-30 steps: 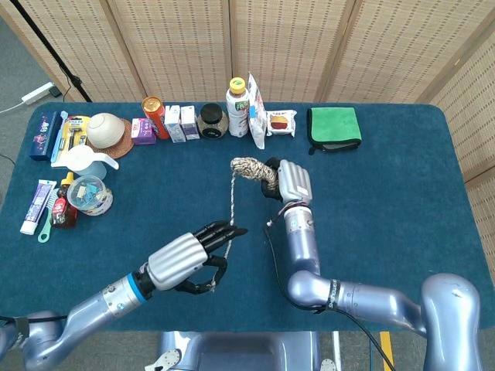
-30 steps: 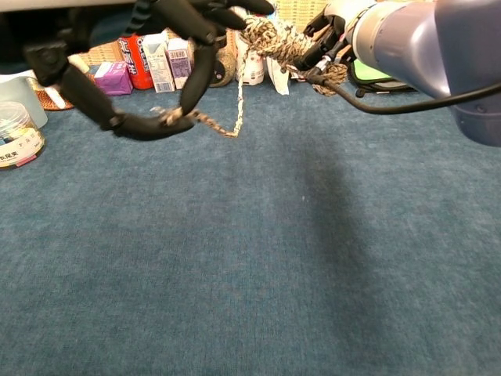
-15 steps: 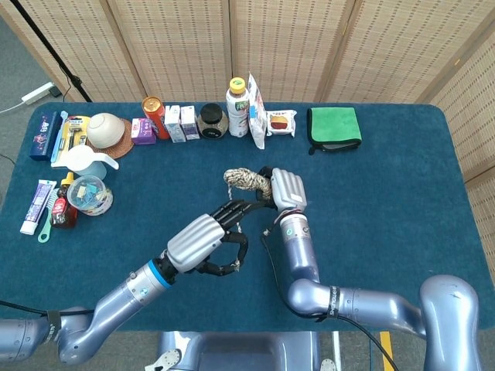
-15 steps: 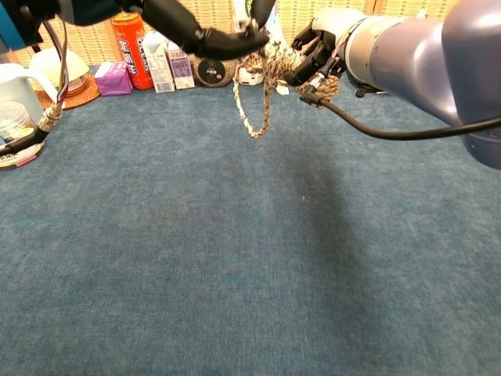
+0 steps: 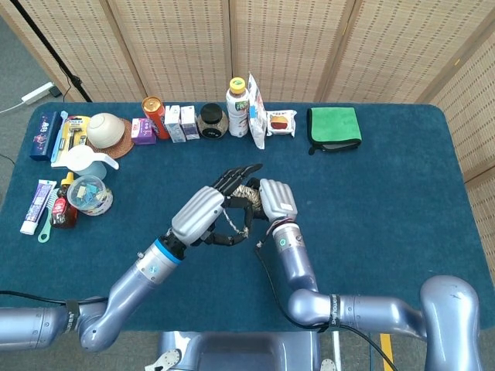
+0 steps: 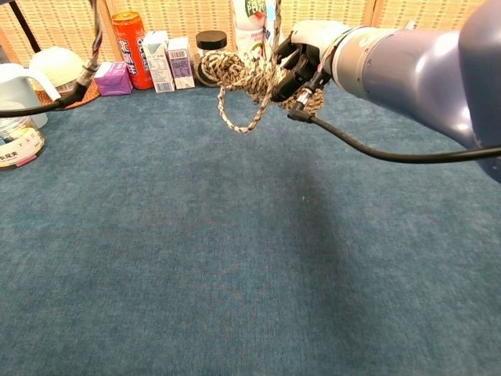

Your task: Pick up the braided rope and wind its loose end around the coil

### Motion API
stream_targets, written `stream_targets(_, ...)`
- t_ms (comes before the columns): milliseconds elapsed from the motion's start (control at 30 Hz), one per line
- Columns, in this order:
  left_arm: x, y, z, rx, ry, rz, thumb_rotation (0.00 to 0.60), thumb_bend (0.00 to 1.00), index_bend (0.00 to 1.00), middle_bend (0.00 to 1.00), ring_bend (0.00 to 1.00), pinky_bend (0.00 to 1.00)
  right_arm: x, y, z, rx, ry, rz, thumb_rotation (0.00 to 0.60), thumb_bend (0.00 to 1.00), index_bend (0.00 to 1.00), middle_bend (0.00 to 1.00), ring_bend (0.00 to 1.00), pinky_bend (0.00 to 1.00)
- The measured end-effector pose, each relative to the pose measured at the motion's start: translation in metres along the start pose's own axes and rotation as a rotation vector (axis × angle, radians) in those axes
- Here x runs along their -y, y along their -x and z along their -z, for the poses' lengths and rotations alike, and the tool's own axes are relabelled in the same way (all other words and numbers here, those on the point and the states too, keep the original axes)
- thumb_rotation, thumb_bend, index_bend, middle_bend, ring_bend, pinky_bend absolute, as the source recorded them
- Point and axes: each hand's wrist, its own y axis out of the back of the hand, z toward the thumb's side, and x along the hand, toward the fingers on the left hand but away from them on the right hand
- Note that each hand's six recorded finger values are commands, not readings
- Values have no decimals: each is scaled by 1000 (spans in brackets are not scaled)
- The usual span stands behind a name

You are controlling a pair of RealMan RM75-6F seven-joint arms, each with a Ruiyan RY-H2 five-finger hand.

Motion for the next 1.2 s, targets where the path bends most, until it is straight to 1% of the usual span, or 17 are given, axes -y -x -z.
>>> stream_targets(233,-9,-22,6,-42,22,-66,600,367,823,0,0,0,5,-7,-4,-22,14,-38,600,878,664,643,455,660)
stream_targets(500,-19,-46,15,-98,41,-129,600,366,824,0,0,0,9,-13,-5,-39,-1,-68,600,879,665,643,456,660)
stream_targets(733,-41,-60,31,-158,47,-203,600,366,824,0,0,0,12,-26,-11,-86,-16,-129,600,879,666,645,457,662)
stream_targets(833,-45,-62,36,-180,61,-214,600,364,824,0,0,0,14,-32,-16,-108,-7,-164,600,880,666,645,458,662)
stream_targets(967,-51,-66,48,-216,54,-232,600,363,824,0,0,0,11,-43,-23,-139,11,-206,600,879,666,645,458,662)
stream_targets(1200,-59,-65,76,-286,3,-255,600,363,824,0,0,0,2,-49,-31,-156,94,-245,600,882,667,646,458,662)
